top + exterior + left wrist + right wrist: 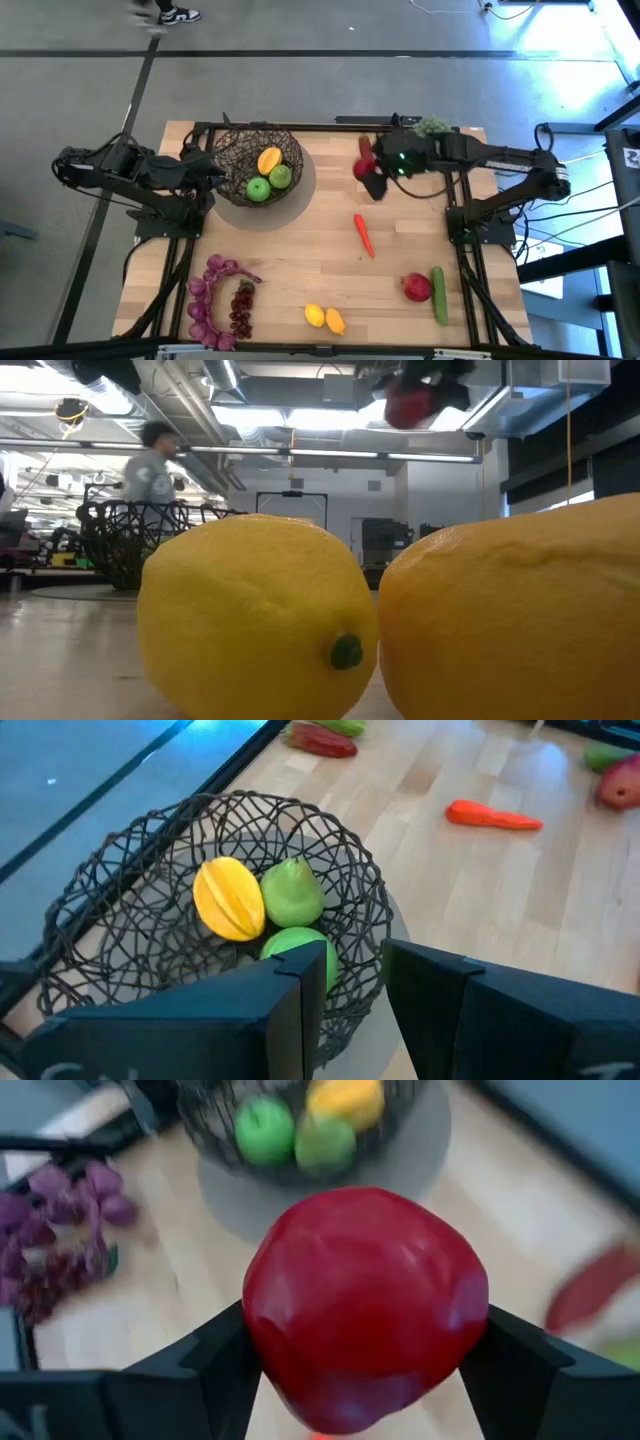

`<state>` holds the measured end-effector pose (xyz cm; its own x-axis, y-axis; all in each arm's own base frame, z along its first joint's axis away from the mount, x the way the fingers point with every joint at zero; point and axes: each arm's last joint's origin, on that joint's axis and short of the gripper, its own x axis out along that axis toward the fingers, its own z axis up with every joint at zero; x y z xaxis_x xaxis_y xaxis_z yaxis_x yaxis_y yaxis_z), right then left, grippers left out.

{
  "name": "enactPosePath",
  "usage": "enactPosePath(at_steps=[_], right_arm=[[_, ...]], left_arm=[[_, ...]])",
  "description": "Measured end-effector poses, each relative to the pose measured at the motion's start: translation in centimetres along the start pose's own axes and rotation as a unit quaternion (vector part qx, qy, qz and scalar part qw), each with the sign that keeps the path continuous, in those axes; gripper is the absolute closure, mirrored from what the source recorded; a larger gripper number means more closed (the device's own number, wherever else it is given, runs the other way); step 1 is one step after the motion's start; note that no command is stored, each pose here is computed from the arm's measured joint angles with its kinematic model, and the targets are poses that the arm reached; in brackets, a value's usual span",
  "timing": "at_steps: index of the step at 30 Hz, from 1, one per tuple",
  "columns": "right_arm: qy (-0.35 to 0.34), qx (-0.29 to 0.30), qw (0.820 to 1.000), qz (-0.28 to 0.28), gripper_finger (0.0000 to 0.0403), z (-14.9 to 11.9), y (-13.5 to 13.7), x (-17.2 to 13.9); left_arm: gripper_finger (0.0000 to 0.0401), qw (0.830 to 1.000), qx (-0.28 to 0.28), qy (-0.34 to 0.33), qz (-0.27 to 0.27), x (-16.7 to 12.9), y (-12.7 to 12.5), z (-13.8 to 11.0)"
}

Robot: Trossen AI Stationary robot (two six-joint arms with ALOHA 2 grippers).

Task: Build produce basket
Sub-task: Put the red apple into the black wire basket

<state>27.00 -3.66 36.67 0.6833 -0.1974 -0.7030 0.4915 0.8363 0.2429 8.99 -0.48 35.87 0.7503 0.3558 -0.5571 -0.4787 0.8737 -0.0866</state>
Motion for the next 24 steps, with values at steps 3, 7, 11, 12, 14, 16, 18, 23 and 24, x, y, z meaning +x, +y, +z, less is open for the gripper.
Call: enactPosePath(at_steps=[3, 7, 11, 12, 14, 16, 18, 23, 24], right_arm=[[-0.032, -0.036, 0.999, 0.000, 0.0136, 3.1, 0.4, 0.8], [-0.045, -0.092, 0.995, 0.002, 0.0136, 6.5, 1.0, 2.7], [-0.043, -0.139, 0.989, 0.018, 0.0136, 9.0, 1.6, 5.6], [-0.042, -0.150, 0.988, 0.019, 0.0136, 9.6, 1.8, 6.4], [-0.045, -0.170, 0.984, 0.018, 0.0136, 10.6, 1.9, 8.0], [-0.054, -0.184, 0.981, 0.017, 0.0136, 11.7, 1.9, 9.5], [-0.071, -0.200, 0.977, 0.027, 0.0136, 12.8, 2.0, 11.1], [-0.115, -0.214, 0.968, 0.067, 0.0136, 14.8, 2.3, 15.3], [-0.124, -0.217, 0.965, 0.075, 0.0136, 15.1, 2.4, 16.1]], left_arm=[[0.0309, 1.000, -0.006, 0.000, 0.000, 0.0, 0.0, 0.0], [0.0309, 0.998, -0.057, 0.000, 0.000, 0.0, 0.0, 0.0], [0.0309, 0.993, -0.115, 0.000, 0.001, -0.2, 0.2, -0.1], [0.0309, 0.992, -0.125, 0.002, 0.005, -0.2, 0.3, -0.2], [0.0309, 0.990, -0.138, 0.006, 0.013, -0.2, 0.4, -0.3], [0.0309, 0.989, -0.146, 0.005, 0.024, -0.2, 0.4, -0.4], [0.0309, 0.988, -0.149, 0.002, 0.028, -0.2, 0.4, -0.4], [0.0309, 0.988, -0.149, -0.002, 0.033, -0.2, 0.5, -0.3], [0.0309, 0.988, -0.149, -0.003, 0.034, -0.2, 0.5, -0.3]])
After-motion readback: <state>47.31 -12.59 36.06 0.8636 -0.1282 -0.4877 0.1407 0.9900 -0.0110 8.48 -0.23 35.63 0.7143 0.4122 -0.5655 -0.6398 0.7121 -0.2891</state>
